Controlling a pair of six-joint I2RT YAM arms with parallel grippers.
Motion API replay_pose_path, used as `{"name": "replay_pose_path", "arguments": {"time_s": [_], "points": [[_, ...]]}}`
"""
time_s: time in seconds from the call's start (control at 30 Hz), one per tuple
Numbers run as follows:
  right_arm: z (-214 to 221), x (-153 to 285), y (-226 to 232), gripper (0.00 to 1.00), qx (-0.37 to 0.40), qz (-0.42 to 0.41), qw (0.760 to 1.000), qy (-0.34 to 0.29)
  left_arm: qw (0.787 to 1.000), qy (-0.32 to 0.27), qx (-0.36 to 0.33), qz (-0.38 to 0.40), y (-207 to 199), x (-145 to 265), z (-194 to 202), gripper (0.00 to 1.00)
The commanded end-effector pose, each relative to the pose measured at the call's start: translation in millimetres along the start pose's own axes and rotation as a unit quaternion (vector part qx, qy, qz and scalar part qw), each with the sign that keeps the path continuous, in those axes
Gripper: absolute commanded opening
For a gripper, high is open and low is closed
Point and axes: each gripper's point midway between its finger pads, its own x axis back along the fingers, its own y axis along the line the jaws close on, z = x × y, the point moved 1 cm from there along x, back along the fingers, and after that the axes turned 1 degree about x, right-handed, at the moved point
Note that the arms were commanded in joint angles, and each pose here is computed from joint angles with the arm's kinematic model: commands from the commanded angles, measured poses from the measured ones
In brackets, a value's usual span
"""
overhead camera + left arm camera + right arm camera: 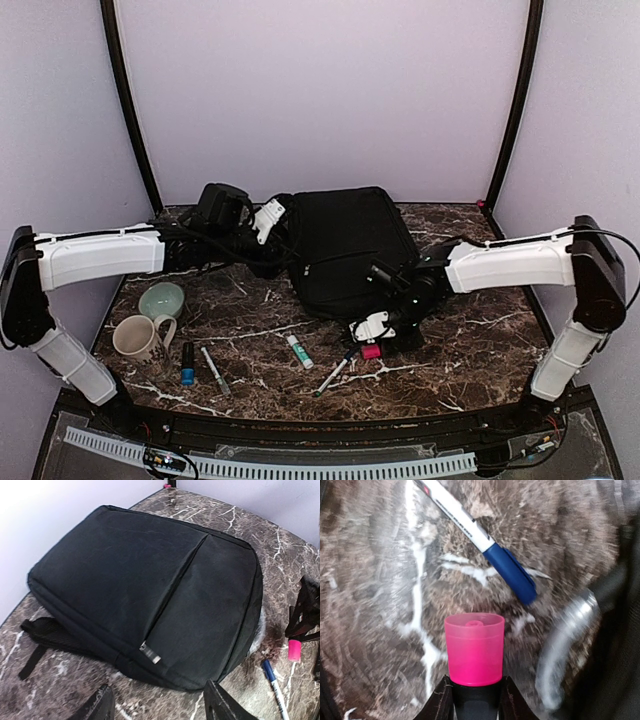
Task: Pack the student bag
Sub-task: Pick up the stationery from the center of the board, then place the stationery in the student bag.
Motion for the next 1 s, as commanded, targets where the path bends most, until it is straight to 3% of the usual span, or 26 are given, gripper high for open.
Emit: {"name": "replay_pose_path", "arguments": {"time_s": [0.0, 0.2, 0.4, 0.67, 0.83, 0.97], "points": [[6.5, 47.4, 4.0, 0.24, -0.043, 0.025, 0.998, -0.044, 0.998, -0.032, 0.010, 0.052, -18.0, -19.8, -29.0, 0.63], [29.9, 92.1, -5.8, 0.22, -0.120, 0.063, 0.985, -0.109, 0.996, -0.013, -0.090, -0.007, -26.9, -77.1, -48.2, 0.64], [54.0, 120.7, -13.2, 0.22, -0.181, 0.097, 0.967, -0.153, 0.988, 0.040, -0.139, -0.057, -11.6, -136.5, -31.9, 0.60], [67.3, 117.7, -9.2, 0.22, -0.207, 0.107, 0.958, -0.167, 0.969, 0.072, -0.199, -0.130, 12.6, -163.0, -15.5, 0.60], [63.3, 120.3, -20.2, 0.22, -0.211, 0.117, 0.954, -0.176, 0.958, 0.040, -0.208, -0.194, 30.4, -165.9, -33.6, 0.38], [64.1, 127.6, -34.9, 0.22, -0.212, 0.144, 0.952, -0.171, 0.961, 0.017, -0.206, -0.183, 27.1, -164.0, -53.9, 0.17]]}}
